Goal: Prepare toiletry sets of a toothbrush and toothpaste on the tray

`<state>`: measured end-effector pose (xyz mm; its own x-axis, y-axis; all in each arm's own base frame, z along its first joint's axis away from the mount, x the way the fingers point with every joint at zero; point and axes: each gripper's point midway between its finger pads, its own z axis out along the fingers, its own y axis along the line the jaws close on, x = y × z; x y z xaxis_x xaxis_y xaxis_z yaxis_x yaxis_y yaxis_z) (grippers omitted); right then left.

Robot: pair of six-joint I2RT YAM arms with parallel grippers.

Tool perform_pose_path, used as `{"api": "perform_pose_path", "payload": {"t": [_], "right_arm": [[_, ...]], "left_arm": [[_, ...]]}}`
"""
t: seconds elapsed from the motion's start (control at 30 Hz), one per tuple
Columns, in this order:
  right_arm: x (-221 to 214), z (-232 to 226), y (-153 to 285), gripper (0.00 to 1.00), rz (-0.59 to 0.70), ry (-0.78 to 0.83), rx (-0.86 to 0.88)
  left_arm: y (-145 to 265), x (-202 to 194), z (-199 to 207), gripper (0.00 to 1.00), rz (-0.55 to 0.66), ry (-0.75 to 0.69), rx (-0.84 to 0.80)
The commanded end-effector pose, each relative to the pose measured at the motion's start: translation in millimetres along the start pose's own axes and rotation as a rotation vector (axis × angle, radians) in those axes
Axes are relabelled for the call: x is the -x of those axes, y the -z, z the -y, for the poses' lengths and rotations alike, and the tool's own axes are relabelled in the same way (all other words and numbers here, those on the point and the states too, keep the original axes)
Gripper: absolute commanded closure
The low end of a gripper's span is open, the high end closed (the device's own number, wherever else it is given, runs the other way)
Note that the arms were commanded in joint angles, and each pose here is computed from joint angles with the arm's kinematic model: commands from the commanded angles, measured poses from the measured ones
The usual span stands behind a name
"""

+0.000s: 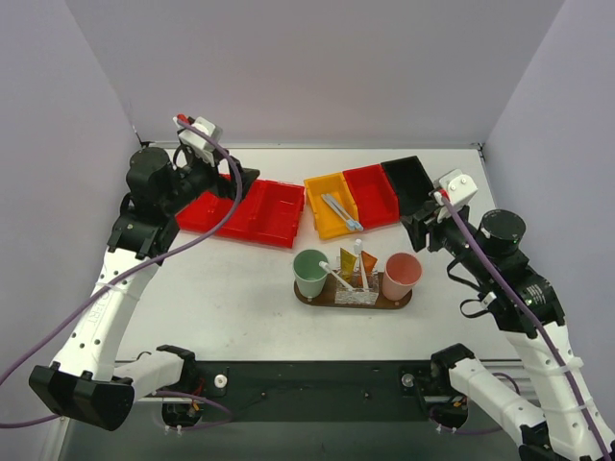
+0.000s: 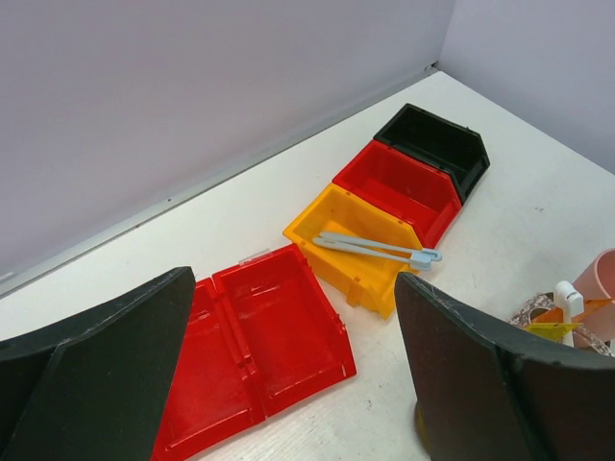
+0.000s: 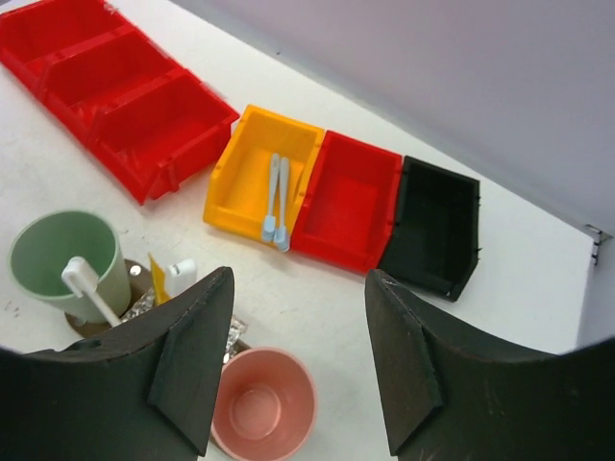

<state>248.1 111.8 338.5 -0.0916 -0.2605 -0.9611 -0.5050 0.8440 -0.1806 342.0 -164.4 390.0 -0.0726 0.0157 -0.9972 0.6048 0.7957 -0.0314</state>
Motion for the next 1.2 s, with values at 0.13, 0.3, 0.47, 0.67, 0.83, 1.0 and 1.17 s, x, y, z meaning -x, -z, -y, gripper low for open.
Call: {"api": "perform_pose_path", "payload": {"t": [0.13, 0.3, 0.47, 0.67, 0.83, 1.0, 1.17], "right_arm": [[52.0, 47.0, -9.9, 0.49, 0.091, -0.021, -0.218], [66.4, 77.6, -8.2, 0.51, 0.087, -0.05, -0.378], [66.4, 101.8, -13.4, 0.51, 0.044, -0.069, -0.507], [62.7, 119.2, -10.1, 0.46, -0.015, -0.087, -0.576], [64.9, 135.6, 4.6, 0.37, -0.022, -0.079, -0.647], [70.3, 137.6, 12.4, 0.36, -0.004, -0.073, -0.661], [71.2, 143.0, 10.2, 0.36, -0.009, -0.069, -0.689]], "left_arm": [[0.2, 45.3, -9.1, 0.03, 0.125, -0.07, 0.04], [-4.8, 49.3, -31.0, 0.03, 0.125, -0.053, 0.151], [-2.8, 44.0, -74.9, 0.03, 0.148, 0.018, 0.398], [14.4, 40.1, -91.1, 0.03, 0.12, -0.003, 0.517], [27.5, 39.4, -100.5, 0.03, 0.091, -0.031, 0.598], [30.7, 32.9, -104.2, 0.03, 0.073, -0.041, 0.632], [31.3, 32.4, -110.0, 0.03, 0.076, -0.047, 0.661]]}}
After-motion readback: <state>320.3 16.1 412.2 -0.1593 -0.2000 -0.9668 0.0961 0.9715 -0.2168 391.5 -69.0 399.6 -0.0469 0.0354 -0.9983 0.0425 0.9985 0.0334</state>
